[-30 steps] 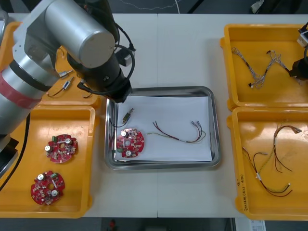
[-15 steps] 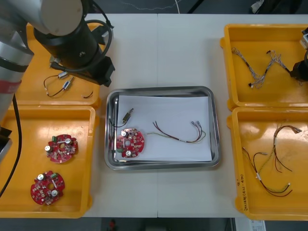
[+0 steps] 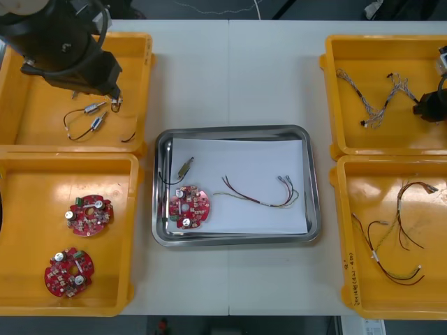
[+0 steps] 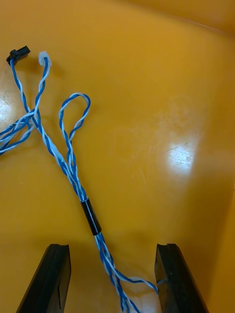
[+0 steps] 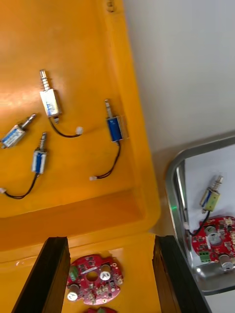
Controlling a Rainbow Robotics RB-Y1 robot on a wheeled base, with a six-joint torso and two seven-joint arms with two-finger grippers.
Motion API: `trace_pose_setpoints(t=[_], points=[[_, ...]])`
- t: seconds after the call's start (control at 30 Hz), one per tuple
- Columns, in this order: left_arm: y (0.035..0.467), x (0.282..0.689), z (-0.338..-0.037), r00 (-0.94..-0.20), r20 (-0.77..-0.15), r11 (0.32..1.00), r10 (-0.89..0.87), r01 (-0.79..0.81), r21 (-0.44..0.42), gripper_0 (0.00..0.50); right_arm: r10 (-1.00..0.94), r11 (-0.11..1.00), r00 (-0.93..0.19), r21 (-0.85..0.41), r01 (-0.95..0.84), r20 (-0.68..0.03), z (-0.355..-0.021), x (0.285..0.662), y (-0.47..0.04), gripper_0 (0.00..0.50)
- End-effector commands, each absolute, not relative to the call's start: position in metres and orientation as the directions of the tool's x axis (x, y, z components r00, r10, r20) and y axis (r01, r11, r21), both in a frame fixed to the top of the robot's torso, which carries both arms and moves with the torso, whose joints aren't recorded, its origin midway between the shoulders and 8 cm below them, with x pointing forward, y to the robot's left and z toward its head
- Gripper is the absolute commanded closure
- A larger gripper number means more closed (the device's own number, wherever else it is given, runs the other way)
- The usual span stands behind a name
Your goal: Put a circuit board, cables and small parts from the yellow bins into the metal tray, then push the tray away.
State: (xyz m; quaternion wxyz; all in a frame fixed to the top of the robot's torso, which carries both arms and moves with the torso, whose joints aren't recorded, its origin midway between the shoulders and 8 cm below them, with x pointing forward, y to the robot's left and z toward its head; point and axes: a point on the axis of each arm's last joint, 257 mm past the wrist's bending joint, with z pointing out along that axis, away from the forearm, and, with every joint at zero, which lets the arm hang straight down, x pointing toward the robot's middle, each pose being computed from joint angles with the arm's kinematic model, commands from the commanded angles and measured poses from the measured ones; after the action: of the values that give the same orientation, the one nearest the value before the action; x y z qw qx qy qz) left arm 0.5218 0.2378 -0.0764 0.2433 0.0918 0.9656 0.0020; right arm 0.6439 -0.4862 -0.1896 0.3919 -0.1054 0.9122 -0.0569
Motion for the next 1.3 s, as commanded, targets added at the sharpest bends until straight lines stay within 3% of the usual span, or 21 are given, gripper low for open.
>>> trace_pose_setpoints(t=[0.03,0.33,0.37,0.4,0.43,0.47,0.5,0.77,1.03,1.3], points=[[0.283,0.53,-0.04,-0.855,-0.503,0.992,0.128,0.102,0.079,0.0,-0.257,0.966,-0.661,-0.212,-0.15,-0.705,-0.189,0.646,-0.489,0.0],[0.324,0.533,-0.055,-0.888,-0.449,0.992,0.095,0.047,0.116,0.0,-0.247,0.968,-0.678,-0.204,-0.144,-0.692,-0.203,0.638,-0.494,0.0],[0.329,0.535,-0.056,-0.89,-0.446,0.991,0.098,0.048,0.122,0.0,-0.247,0.968,-0.68,-0.204,-0.145,-0.69,-0.204,0.638,-0.494,0.083],[0.332,0.538,-0.057,-0.887,-0.451,0.991,0.101,0.051,0.122,0.0,-0.247,0.968,-0.68,-0.204,-0.145,-0.69,-0.204,0.638,-0.494,0.231],[0.333,0.54,-0.057,-0.885,-0.454,0.991,0.1,0.05,0.121,0.0,-0.247,0.968,-0.68,-0.204,-0.145,-0.69,-0.204,0.638,-0.494,0.313],[0.336,0.544,-0.057,-0.881,-0.462,0.991,0.104,0.054,0.122,0.0,-0.247,0.968,-0.681,-0.204,-0.144,-0.689,-0.205,0.637,-0.495,0.476],[0.337,0.547,-0.059,-0.877,-0.467,0.991,0.11,0.06,0.121,0.0,-0.245,0.969,-0.681,-0.203,-0.143,-0.69,-0.205,0.637,-0.495,0.5],[0.342,0.573,-0.058,-0.838,-0.529,0.99,0.135,0.086,0.116,0.0,-0.26,0.965,-0.688,-0.207,-0.16,-0.678,-0.204,0.636,-0.493,0.5],[0.343,0.592,-0.059,-0.805,-0.575,0.988,0.147,0.093,0.122,0.0,-0.406,0.911,-0.696,-0.321,-0.258,-0.593,-0.16,0.638,-0.496,0.5],[0.344,0.609,-0.066,-0.782,-0.603,0.985,0.16,0.089,0.145,0.0,-0.411,0.908,-0.727,-0.317,-0.274,-0.55,-0.118,0.629,-0.488,0.5]])
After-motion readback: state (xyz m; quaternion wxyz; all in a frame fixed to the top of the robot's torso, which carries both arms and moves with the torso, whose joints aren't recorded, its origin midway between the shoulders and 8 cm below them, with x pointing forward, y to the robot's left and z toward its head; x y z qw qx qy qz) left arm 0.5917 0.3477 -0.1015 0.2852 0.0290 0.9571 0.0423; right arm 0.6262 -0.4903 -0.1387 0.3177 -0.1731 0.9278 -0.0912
